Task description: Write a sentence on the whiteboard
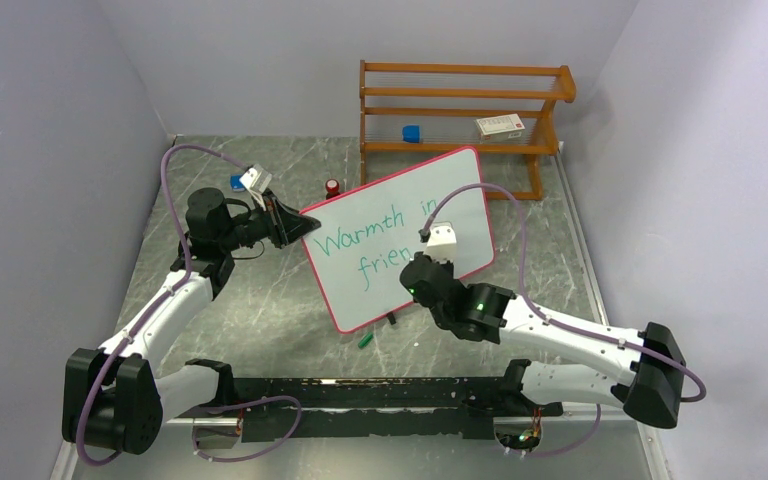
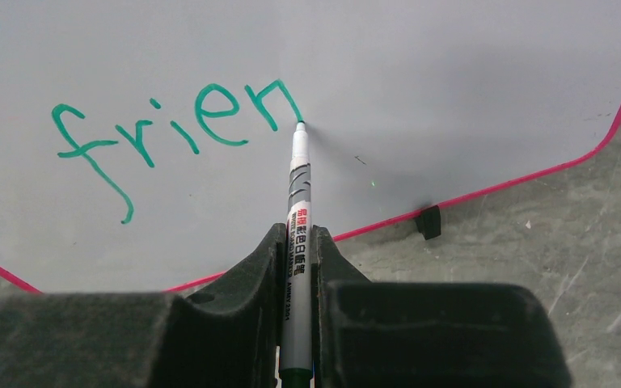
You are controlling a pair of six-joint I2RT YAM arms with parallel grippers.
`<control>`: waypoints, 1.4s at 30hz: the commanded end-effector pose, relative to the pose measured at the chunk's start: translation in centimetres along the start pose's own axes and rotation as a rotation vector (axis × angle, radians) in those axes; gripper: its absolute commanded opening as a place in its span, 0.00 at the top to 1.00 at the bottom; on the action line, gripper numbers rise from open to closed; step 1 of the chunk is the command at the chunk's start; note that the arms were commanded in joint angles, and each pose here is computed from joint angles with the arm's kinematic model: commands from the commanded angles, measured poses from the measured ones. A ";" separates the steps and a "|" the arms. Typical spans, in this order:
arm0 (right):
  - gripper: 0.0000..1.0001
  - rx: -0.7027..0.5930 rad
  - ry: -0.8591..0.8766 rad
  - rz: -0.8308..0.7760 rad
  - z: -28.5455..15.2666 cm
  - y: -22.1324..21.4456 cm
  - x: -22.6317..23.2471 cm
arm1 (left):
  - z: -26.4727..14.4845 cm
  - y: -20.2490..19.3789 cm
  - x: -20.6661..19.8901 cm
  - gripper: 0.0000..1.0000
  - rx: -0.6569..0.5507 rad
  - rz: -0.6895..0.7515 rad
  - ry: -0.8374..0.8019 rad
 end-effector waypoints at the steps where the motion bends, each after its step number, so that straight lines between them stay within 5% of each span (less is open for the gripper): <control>1: 1.00 -0.015 -0.010 0.030 -0.3 0.3 -0.6 | -0.1 -3.6 1.0 0.95 0.123 0.000 0.044; 42: 1.00 -0.076 0.004 0.049 0.5 2.2 -0.5 | 0.0 -3.7 1.0 0.95 0.124 -0.001 0.038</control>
Point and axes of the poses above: each gripper's point midway between its finger pads, its own z axis out along the fingers, its own x axis along the line the jaws close on, y = z × x, the point moved 6 cm from there along -z, back along the fingers, and after that the axes turned 13 degrees about z, right-handed, at the moved point
